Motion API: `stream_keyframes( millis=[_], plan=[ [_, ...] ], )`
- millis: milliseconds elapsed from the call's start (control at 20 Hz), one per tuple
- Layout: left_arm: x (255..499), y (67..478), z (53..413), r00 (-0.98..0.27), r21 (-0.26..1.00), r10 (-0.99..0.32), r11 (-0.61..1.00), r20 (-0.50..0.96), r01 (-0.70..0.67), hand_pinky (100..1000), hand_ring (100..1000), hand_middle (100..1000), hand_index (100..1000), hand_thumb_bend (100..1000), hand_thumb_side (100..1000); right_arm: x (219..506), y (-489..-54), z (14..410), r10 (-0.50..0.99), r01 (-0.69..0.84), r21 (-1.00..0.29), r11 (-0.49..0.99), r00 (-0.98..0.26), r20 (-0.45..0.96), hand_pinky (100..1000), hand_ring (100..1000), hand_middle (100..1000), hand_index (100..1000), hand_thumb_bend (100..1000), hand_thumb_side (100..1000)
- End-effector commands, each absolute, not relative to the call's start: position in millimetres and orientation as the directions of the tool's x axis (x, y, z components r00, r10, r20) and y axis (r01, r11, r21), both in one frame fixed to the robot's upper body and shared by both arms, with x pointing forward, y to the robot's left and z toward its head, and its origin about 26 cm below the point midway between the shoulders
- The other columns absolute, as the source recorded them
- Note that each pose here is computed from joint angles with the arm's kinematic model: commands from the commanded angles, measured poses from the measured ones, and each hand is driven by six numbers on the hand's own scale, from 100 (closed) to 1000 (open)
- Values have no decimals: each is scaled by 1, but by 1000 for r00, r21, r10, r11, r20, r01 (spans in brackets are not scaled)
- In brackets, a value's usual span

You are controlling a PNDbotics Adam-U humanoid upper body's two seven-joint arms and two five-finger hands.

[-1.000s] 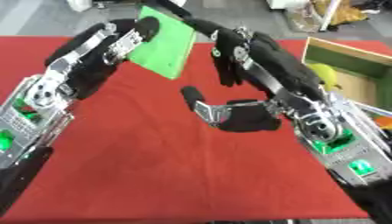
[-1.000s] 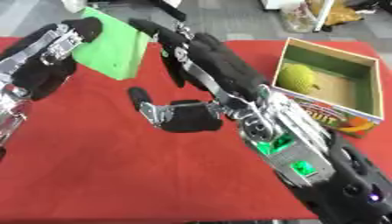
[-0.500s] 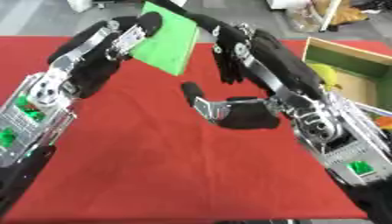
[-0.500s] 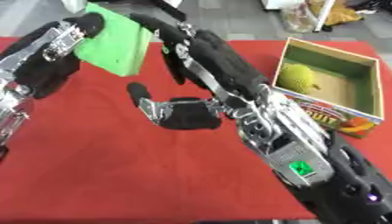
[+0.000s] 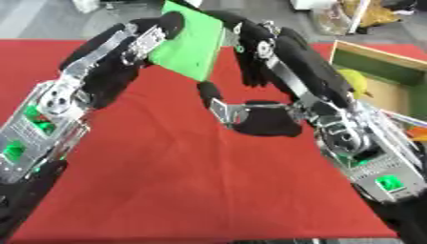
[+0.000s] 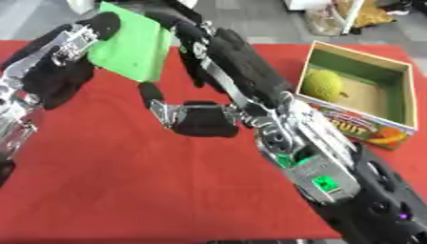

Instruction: Pick up the objects with one hand, pass them to the other hand, and then place them into the box on the other side of the table.

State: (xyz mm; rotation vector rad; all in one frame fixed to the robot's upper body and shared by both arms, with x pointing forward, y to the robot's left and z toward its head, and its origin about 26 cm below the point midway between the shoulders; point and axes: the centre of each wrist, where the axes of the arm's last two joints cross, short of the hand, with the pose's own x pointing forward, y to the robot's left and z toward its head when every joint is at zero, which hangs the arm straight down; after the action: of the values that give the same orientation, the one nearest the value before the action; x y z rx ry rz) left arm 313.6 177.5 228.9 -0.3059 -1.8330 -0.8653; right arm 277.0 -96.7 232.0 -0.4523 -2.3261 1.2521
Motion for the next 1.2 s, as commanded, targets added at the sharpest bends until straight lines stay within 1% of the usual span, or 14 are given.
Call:
stream_keyframes(
  millis=[50, 350, 400, 450, 700, 750, 800, 950, 1050, 1150, 1200],
  plan=[
    [304, 170, 244, -478, 436, -143, 684, 867, 585, 803, 548, 520, 669, 115, 734, 275, -95, 236, 488, 96, -833, 545, -844, 222, 204, 344, 186, 915, 210, 429],
    [301, 168, 246, -478, 438, -140, 669, 867, 600, 804, 548, 520, 669, 115, 736, 275, -95, 236, 511, 135, -806, 577, -829, 227, 181, 325, 164, 862, 199, 388],
    [300, 167, 246, -477, 438, -139, 667, 868, 603, 804, 548, 520, 669, 114, 738, 275, -95, 236, 516, 143, -799, 584, -825, 230, 171, 318, 156, 838, 193, 376],
    [300, 167, 246, -477, 438, -138, 665, 868, 605, 804, 548, 520, 669, 114, 738, 275, -95, 236, 520, 150, -792, 592, -822, 233, 171, 318, 156, 838, 193, 376],
    [298, 167, 246, -477, 443, -140, 653, 868, 614, 805, 548, 519, 669, 112, 742, 275, -96, 236, 540, 197, -741, 642, -803, 254, 136, 288, 122, 737, 150, 313],
    [298, 167, 246, -477, 445, -142, 651, 867, 615, 806, 548, 519, 669, 112, 742, 275, -96, 236, 544, 208, -728, 654, -798, 260, 134, 287, 121, 731, 148, 309],
    [298, 167, 246, -477, 447, -144, 649, 867, 616, 806, 549, 520, 669, 113, 745, 275, -96, 236, 547, 221, -712, 667, -793, 267, 122, 275, 108, 687, 126, 278],
    [298, 168, 245, -478, 453, -151, 643, 865, 618, 807, 552, 523, 672, 123, 755, 276, -97, 236, 552, 254, -660, 707, -781, 291, 106, 260, 100, 627, 103, 242],
    [298, 169, 244, -480, 459, -155, 634, 864, 623, 814, 570, 554, 696, 164, 784, 276, -97, 236, 551, 272, -624, 733, -776, 308, 100, 246, 100, 570, 100, 212],
    [299, 170, 244, -485, 468, -160, 625, 860, 625, 816, 577, 570, 707, 189, 796, 276, -97, 235, 547, 286, -592, 754, -772, 324, 100, 243, 100, 556, 100, 206],
    [299, 171, 244, -487, 472, -162, 621, 858, 626, 823, 596, 600, 729, 232, 821, 276, -97, 235, 545, 291, -579, 761, -771, 330, 100, 241, 100, 546, 100, 201]
  ],
)
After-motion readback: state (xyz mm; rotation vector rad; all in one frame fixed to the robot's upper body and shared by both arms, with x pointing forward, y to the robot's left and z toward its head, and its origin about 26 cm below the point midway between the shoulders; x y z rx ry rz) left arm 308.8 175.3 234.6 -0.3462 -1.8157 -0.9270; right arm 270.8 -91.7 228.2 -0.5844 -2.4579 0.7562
